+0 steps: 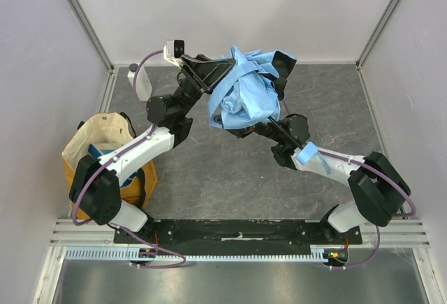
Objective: Put away the umbrella
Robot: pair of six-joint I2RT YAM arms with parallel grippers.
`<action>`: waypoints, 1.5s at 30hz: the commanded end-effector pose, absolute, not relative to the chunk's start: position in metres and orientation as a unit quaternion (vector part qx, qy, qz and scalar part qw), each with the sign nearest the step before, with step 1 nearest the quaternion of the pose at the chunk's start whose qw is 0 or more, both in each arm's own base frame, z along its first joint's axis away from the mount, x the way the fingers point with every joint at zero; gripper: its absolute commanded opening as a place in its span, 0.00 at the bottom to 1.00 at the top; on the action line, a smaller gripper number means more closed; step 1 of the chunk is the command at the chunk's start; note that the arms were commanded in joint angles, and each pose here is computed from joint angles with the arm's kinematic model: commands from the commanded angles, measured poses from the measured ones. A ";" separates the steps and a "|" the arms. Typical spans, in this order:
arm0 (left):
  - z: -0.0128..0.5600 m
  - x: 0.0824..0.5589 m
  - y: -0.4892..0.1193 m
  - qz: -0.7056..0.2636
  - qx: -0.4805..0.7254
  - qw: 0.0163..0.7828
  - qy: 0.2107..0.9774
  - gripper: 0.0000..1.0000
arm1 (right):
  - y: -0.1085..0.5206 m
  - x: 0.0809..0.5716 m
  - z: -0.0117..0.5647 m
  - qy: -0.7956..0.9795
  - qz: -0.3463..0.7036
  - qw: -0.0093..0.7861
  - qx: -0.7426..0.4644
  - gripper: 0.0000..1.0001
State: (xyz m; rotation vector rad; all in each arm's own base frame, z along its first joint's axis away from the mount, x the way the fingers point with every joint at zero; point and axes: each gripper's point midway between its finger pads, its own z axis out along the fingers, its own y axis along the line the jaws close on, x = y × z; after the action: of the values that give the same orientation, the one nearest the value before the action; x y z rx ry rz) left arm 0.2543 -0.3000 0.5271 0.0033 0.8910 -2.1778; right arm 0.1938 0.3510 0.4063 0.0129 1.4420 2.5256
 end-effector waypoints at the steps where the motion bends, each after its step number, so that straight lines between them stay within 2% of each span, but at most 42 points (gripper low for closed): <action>1: 0.592 0.170 -0.236 -0.884 0.096 0.432 0.148 0.02 | 0.299 0.137 0.455 0.335 0.914 0.197 -0.117 0.00; 4: 0.591 0.170 -0.235 -0.899 0.087 0.400 0.154 0.02 | 0.302 0.144 0.439 0.358 0.902 0.207 -0.124 0.00; 10: 0.578 0.163 -0.242 -0.920 0.103 0.325 0.192 0.02 | 0.277 0.174 0.418 0.394 0.867 0.275 -0.129 0.00; 15: 0.543 0.156 -0.266 -0.916 0.149 0.255 0.271 0.02 | 0.253 0.191 0.415 0.417 0.843 0.309 -0.139 0.00; 24: 0.466 0.154 -0.290 -0.873 0.207 0.185 0.402 0.02 | 0.227 0.202 0.404 0.447 0.818 0.336 -0.134 0.00; 32: 0.407 0.156 -0.299 -0.817 0.269 0.184 0.475 0.02 | 0.223 0.188 0.395 0.455 0.808 0.343 -0.149 0.00; 39: 0.366 0.179 -0.302 -0.757 0.288 0.237 0.537 0.02 | 0.224 0.184 0.378 0.475 0.792 0.349 -0.158 0.00; 45: 0.353 0.188 -0.302 -0.728 0.313 0.293 0.534 0.02 | 0.229 0.192 0.359 0.507 0.749 0.393 -0.165 0.00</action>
State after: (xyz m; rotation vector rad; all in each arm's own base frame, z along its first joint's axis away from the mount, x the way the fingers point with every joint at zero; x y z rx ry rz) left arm 0.1961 -0.3124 0.3556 0.6559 1.5370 -2.0941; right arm 0.2185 0.2460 0.3194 -0.0894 1.6469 2.1383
